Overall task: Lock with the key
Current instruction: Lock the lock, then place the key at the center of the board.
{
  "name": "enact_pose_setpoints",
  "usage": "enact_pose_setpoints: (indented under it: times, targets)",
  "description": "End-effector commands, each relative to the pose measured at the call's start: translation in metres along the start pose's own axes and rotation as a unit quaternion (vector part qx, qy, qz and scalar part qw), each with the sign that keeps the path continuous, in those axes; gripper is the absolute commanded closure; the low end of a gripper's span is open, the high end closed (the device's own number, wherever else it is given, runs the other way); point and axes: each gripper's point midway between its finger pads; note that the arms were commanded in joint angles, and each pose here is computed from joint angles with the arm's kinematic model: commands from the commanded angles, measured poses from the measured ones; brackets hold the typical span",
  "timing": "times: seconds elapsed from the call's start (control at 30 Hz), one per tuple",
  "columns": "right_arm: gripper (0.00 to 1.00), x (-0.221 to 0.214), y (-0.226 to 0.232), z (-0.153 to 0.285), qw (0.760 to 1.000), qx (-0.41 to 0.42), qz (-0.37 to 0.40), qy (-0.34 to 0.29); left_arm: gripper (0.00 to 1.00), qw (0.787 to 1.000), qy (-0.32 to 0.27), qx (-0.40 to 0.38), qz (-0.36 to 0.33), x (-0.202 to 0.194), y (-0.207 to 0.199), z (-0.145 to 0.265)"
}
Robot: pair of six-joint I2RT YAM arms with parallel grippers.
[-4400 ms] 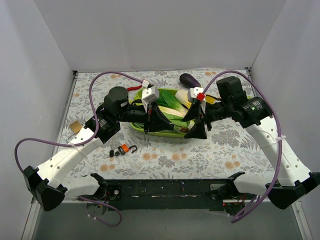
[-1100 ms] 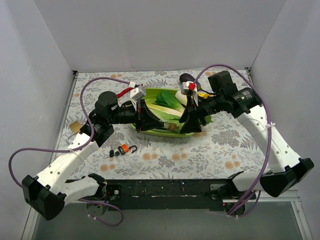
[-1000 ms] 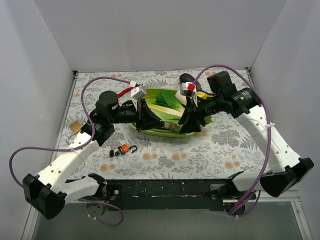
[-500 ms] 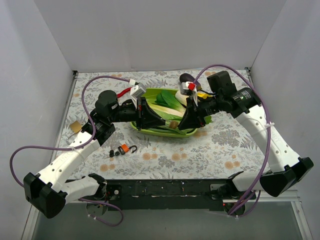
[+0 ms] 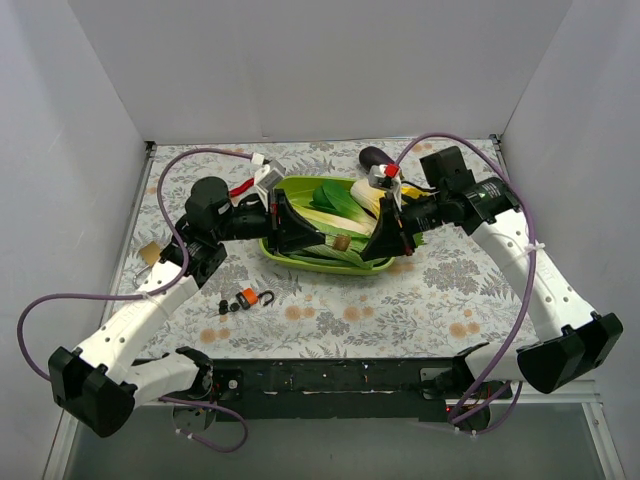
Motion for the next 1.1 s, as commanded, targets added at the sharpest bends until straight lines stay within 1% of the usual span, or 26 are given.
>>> enact_pose_setpoints:
  times: [0.0, 0.03, 0.07, 0.17, 0.27, 0.3, 0.4, 0.43, 0.5, 0.53, 0.57, 0.6, 0.63, 0.67, 0.7, 0.73, 0.77, 0.8, 0.9, 0.93, 0.97, 1.0, 1.07]
  targets:
    - [0.99, -0.017, 0.014, 0.012, 0.999, 0.021, -0.031, -0.001, 1.0, 0.997, -0.027, 0.002, -0.072, 0.034, -0.004, 0.01]
    - [0.99, -0.019, 0.009, 0.017, 0.999, 0.012, -0.039, -0.004, 1.0, 0.996, -0.029, 0.004, -0.085, 0.039, -0.004, 0.011]
    - [0.99, -0.023, 0.005, 0.021, 1.0, 0.006, -0.03, -0.005, 1.0, 0.997, -0.018, 0.01, -0.077, 0.033, 0.0, 0.013]
    - [0.99, -0.041, -0.013, 0.038, 0.997, -0.027, -0.066, -0.004, 1.0, 0.997, -0.015, 0.018, -0.079, 0.035, 0.005, 0.017]
    - [0.99, -0.06, -0.048, 0.069, 0.987, -0.094, -0.129, -0.029, 1.0, 0.997, -0.017, 0.023, -0.075, 0.035, 0.009, 0.019]
    - [0.99, -0.065, -0.063, 0.087, 0.98, -0.129, -0.142, -0.048, 1.0, 0.997, -0.019, 0.022, -0.073, 0.035, 0.008, 0.018]
    - [0.99, -0.091, -0.092, 0.122, 0.96, -0.202, -0.183, -0.061, 1.0, 0.996, -0.027, 0.036, -0.071, 0.037, 0.013, 0.018]
    - [0.99, -0.109, -0.104, 0.142, 0.945, -0.242, -0.209, -0.063, 1.0, 0.996, -0.028, 0.045, -0.066, 0.036, 0.017, 0.018]
    - [0.99, -0.133, -0.12, 0.161, 0.927, -0.271, -0.252, -0.062, 1.0, 0.996, -0.029, 0.051, -0.065, 0.036, 0.021, 0.017]
    - [0.99, -0.151, -0.129, 0.182, 0.908, -0.308, -0.277, -0.06, 1.0, 0.996, -0.03, 0.054, -0.062, 0.036, 0.023, 0.017]
    - [0.99, -0.166, -0.139, 0.191, 0.896, -0.319, -0.303, -0.061, 1.0, 0.996, -0.031, 0.057, -0.059, 0.035, 0.025, 0.016]
    - [0.99, -0.177, -0.154, 0.215, 0.877, -0.36, -0.31, -0.074, 1.0, 0.996, -0.033, 0.059, -0.058, 0.036, 0.027, 0.016]
    - [0.99, -0.194, -0.165, 0.227, 0.854, -0.386, -0.341, -0.068, 1.0, 0.996, -0.033, 0.06, -0.051, 0.035, 0.028, 0.015]
    - [0.99, -0.203, -0.171, 0.235, 0.843, -0.403, -0.349, -0.064, 1.0, 0.996, -0.035, 0.061, -0.05, 0.035, 0.029, 0.015]
    - [0.99, -0.209, -0.183, 0.249, 0.834, -0.432, -0.337, -0.063, 1.0, 0.996, -0.041, 0.06, -0.056, 0.039, 0.029, 0.014]
    - [0.99, -0.22, -0.189, 0.256, 0.821, -0.456, -0.341, -0.046, 1.0, 0.996, -0.042, 0.06, -0.055, 0.038, 0.029, 0.014]
    - [0.99, -0.229, -0.191, 0.256, 0.809, -0.466, -0.356, -0.044, 1.0, 0.996, -0.043, 0.062, -0.054, 0.038, 0.031, 0.014]
    - [0.99, -0.235, -0.202, 0.268, 0.797, -0.497, -0.341, -0.036, 1.0, 0.995, -0.044, 0.065, -0.054, 0.038, 0.031, 0.014]
    - [0.99, -0.253, -0.212, 0.271, 0.778, -0.519, -0.353, -0.032, 1.0, 0.995, -0.046, 0.072, -0.055, 0.037, 0.034, 0.014]
    - [0.99, -0.26, -0.221, 0.28, 0.768, -0.539, -0.345, -0.027, 1.0, 0.995, -0.047, 0.074, -0.055, 0.037, 0.035, 0.015]
    - [0.99, -0.266, -0.225, 0.281, 0.762, -0.546, -0.349, -0.027, 1.0, 0.995, -0.045, 0.075, -0.052, 0.033, 0.037, 0.015]
    - [0.99, -0.274, -0.228, 0.281, 0.75, -0.553, -0.361, -0.024, 1.0, 0.995, -0.044, 0.076, -0.049, 0.031, 0.038, 0.014]
    - [0.99, -0.283, -0.239, 0.288, 0.742, -0.567, -0.358, -0.023, 1.0, 0.995, -0.044, 0.077, -0.048, 0.028, 0.039, 0.015]
Point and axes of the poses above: each gripper's point midway between its finger pads, its own z axis back along the fingers, its own y axis along the line the jaws close on, x = y × z, and after that the axes turned 4 degrees about -z, right-handed
